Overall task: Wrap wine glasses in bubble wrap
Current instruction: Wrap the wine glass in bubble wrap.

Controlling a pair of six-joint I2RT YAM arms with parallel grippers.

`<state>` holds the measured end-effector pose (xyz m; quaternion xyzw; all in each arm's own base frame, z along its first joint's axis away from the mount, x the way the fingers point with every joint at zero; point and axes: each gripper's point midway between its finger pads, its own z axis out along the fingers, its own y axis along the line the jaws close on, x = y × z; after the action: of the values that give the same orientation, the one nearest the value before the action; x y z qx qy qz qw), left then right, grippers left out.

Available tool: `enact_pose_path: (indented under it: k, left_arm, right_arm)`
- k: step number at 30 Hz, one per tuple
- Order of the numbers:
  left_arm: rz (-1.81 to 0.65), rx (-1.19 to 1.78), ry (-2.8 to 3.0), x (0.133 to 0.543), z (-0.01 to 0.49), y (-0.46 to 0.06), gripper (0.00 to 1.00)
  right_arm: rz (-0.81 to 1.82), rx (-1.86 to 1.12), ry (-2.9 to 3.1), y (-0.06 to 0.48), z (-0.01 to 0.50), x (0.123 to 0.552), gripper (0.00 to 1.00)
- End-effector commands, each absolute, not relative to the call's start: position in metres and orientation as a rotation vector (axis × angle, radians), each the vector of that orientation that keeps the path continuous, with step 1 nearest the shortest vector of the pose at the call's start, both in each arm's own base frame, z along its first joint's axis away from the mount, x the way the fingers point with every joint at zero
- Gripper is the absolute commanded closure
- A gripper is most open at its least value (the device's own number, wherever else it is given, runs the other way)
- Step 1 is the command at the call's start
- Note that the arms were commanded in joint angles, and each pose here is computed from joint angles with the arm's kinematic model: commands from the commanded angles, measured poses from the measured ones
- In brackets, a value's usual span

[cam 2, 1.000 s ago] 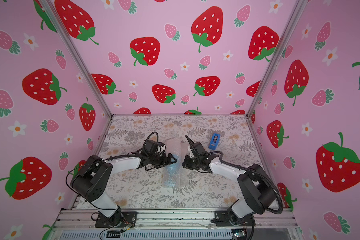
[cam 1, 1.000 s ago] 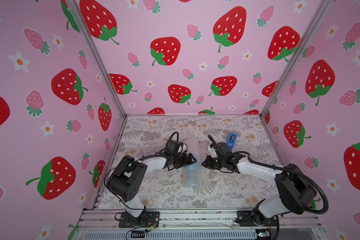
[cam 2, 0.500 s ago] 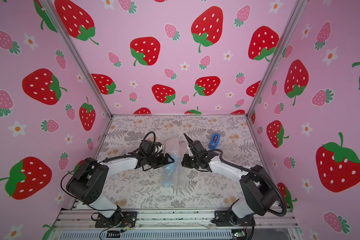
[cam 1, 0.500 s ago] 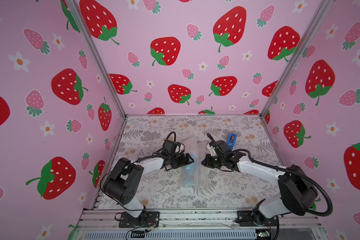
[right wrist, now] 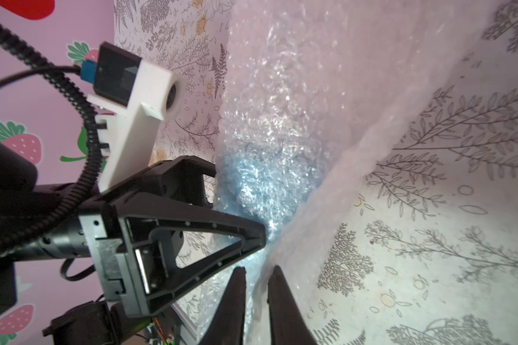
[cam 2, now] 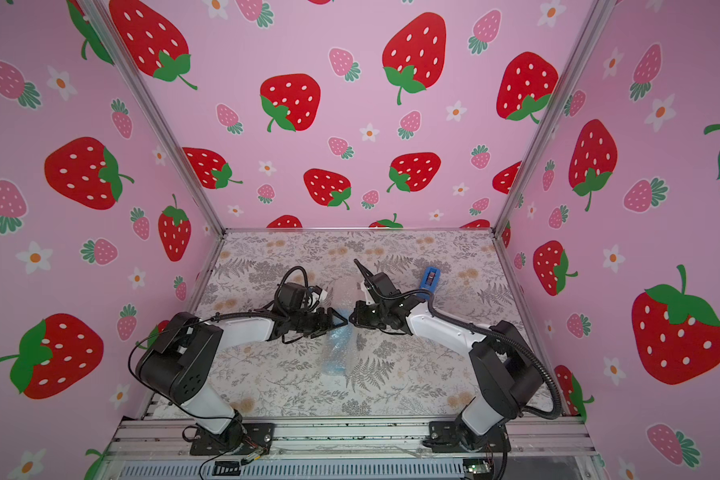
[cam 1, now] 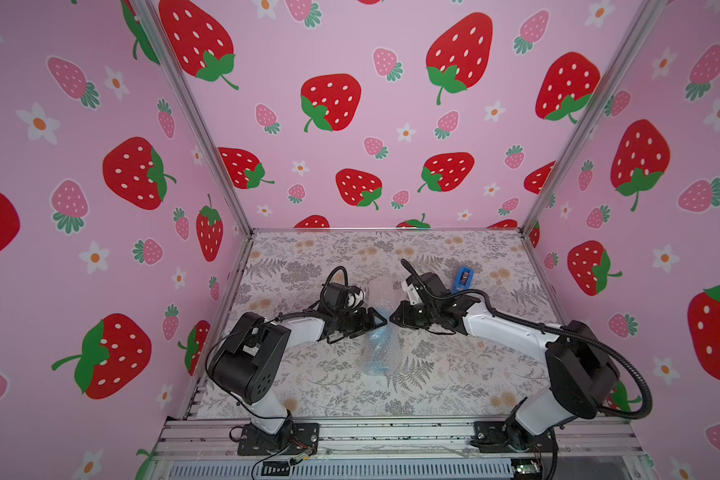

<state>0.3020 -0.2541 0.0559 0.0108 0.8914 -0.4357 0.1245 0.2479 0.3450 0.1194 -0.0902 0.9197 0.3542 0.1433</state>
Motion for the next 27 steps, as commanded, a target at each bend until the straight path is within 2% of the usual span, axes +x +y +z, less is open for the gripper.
enact_pose_path:
  k: [1,5,22,24,27]
  left_arm:
    - [-1.242,-0.06,2.709,0.286,0.025,-0.241,0.26]
    - [-1.236,-0.053,2.707,0.285,0.027,-0.238,0.24]
    - [-1.272,-0.084,2.715,0.282,0.028,-0.227,0.27]
    - [-1.283,-0.095,2.71,0.282,0.031,-0.224,0.24]
    - [-1.277,-0.104,2.699,0.282,0.038,-0.221,0.16]
  right_arm:
    - [1.055,-0.261,2.631,0.354,0.13,0.249,0.77]
    - [1.051,-0.244,2.624,0.353,0.128,0.251,0.72]
    - [1.135,-0.275,2.629,0.381,0.11,0.258,0.72]
    - [1.13,-0.28,2.632,0.381,0.11,0.258,0.72]
    - [1.122,-0.283,2.643,0.382,0.105,0.258,0.72]
